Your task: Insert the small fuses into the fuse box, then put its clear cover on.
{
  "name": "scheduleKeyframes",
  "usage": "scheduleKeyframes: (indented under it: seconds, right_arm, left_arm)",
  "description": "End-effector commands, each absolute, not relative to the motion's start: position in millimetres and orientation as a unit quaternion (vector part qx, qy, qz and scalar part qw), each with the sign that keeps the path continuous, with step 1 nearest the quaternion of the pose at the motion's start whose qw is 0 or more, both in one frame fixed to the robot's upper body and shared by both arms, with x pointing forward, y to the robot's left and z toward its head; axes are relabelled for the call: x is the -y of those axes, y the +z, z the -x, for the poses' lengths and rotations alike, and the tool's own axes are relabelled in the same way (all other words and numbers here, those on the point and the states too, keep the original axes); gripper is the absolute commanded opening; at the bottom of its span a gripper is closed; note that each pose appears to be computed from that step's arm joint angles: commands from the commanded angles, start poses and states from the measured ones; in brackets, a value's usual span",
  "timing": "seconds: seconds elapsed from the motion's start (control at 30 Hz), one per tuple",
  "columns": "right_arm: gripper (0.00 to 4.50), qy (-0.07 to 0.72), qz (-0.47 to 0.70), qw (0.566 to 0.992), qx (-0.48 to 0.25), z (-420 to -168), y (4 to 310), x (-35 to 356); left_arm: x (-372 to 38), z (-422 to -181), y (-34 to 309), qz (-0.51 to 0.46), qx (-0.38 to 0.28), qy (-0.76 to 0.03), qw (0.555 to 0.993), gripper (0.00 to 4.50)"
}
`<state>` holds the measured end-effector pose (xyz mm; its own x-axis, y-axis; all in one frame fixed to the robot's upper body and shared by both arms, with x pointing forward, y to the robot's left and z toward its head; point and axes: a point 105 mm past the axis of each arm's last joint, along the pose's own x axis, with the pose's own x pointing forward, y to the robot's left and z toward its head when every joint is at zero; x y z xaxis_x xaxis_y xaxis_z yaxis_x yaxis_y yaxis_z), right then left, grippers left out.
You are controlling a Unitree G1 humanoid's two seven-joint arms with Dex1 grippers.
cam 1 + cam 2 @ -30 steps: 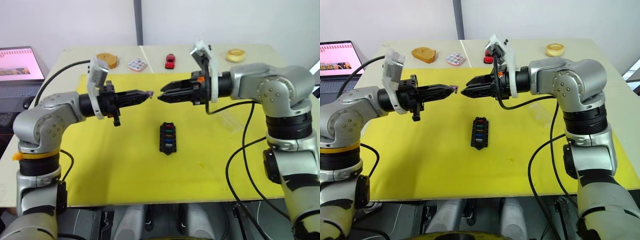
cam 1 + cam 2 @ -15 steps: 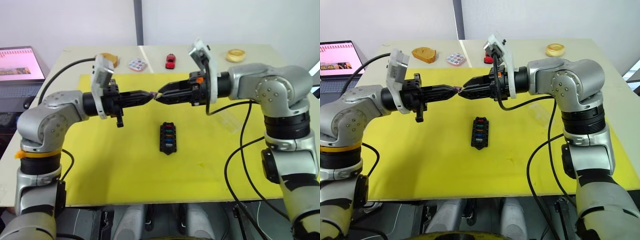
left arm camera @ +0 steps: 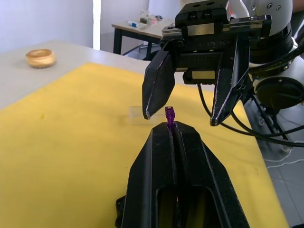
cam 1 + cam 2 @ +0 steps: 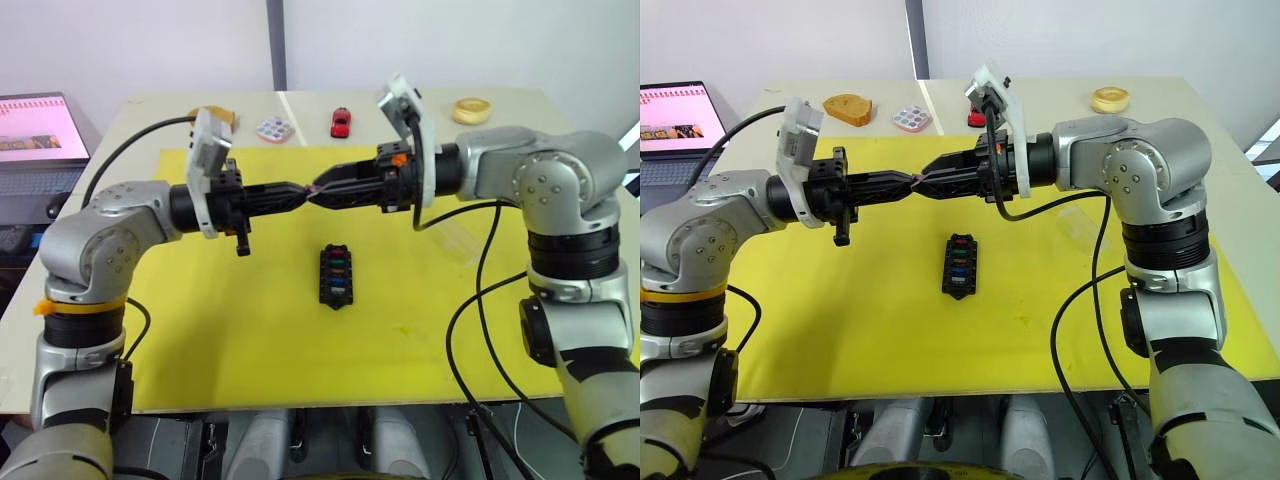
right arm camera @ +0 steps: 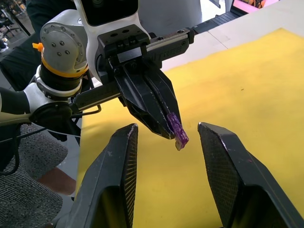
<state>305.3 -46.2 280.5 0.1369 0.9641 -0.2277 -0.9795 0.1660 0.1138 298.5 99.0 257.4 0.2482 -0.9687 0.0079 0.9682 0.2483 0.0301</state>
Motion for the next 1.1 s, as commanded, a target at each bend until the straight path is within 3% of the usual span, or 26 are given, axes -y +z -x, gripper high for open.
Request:
scheduleKeyframes:
  seconds: [0.03,0.1,0.17,0.2,0.43,0.53,0.67,0.9,1.1]
  right_arm:
    - [1.86,0.652,0.043,0.751,-0.095,-300,293,47]
    - [1.31,0.652,0.042,0.752,-0.095,-300,293,47]
    - [0.30,0.652,0.041,0.751,-0.094,-300,293,47]
    - [0.04,0.652,0.041,0.751,-0.094,-300,293,47]
    - [0.04,0.654,0.046,0.749,-0.096,-300,291,47]
    - [0.00,0.652,0.059,0.751,-0.085,-302,289,48]
    - [0.00,0.619,0.118,0.775,-0.040,-326,282,61]
    - [0.00,0.622,0.221,0.747,-0.075,-344,237,90]
    - [0.00,0.617,0.255,0.738,-0.094,-350,215,96]
  left_arm:
    - [-100,-296,268,-0.023,0.034,-0.616,0.787,0.00]
    - [-100,-295,267,-0.023,0.033,-0.616,0.787,0.00]
    - [-101,-295,267,-0.023,0.032,-0.616,0.786,0.00]
    - [-101,-295,266,-0.024,0.032,-0.616,0.787,0.00]
    - [-104,-296,263,-0.030,0.029,-0.612,0.790,0.00]
    - [-109,-300,264,-0.039,0.026,-0.602,0.798,0.89]
    - [-122,-309,257,-0.076,0.015,-0.579,0.812,2.85]
    - [-134,-320,222,-0.181,-0.037,-0.556,0.810,2.85]
    - [-125,-322,198,-0.198,-0.061,-0.561,0.802,2.85]
